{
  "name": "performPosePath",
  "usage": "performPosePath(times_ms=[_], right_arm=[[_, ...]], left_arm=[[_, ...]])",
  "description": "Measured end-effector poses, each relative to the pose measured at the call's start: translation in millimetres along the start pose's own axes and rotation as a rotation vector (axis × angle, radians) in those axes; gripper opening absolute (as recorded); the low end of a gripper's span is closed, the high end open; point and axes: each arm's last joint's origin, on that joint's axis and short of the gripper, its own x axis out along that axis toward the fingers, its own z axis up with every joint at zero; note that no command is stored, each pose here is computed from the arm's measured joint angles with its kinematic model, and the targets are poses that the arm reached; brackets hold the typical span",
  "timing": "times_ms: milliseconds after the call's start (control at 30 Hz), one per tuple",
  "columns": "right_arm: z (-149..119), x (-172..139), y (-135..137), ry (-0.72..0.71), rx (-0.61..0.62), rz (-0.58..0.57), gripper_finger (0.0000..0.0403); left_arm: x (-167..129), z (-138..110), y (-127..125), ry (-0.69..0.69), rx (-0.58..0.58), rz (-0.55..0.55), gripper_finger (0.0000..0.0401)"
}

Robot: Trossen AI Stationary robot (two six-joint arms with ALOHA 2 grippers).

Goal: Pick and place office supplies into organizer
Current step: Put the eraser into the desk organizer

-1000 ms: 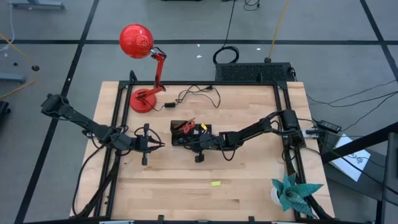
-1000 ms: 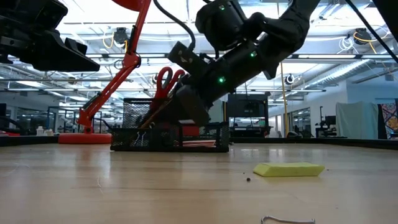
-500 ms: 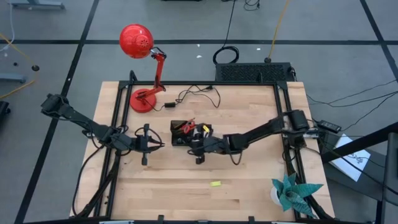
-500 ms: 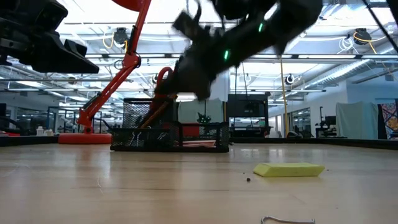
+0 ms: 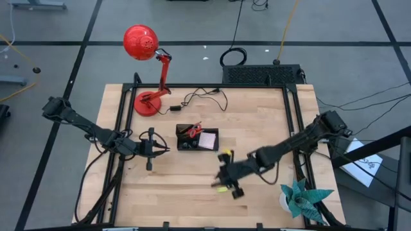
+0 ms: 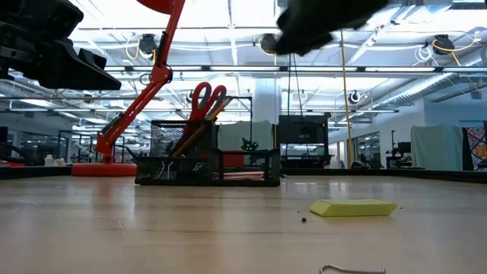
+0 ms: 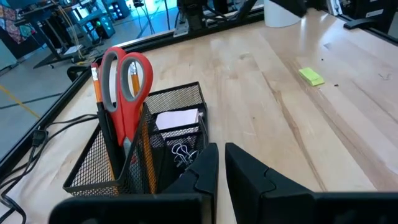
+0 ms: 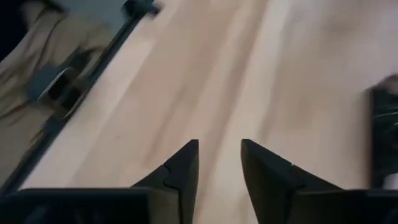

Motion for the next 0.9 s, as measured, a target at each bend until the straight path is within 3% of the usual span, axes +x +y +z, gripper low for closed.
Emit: performPosePath(times_ms=[167, 433, 667, 900], right_arm=[[-12.2, 14.6, 25.9, 0.064, -0.013, 0.045, 0.0152], [-33.6, 39.9, 36.1, 0.17, -0.043, 0.026, 0.0204], [-62.9, 47.6, 33.8, 0.166, 0.076, 0.016, 0.0215], [-79.7, 48.7, 33.2, 0.09, 0.166, -0.08, 0.0215]], left_arm=[[0.0, 0.2, 0.0, -0.002, -0.027, 0.0, 0.0037], [0.0, 0.2, 0.0, -0.002, -0.063, 0.0, 0.0037], [0.0, 0.2, 0.0, -0.002, -0.055, 0.001, 0.0037], [0.0, -0.1, 0.0, 0.001, -0.044, 0.001, 0.0037]])
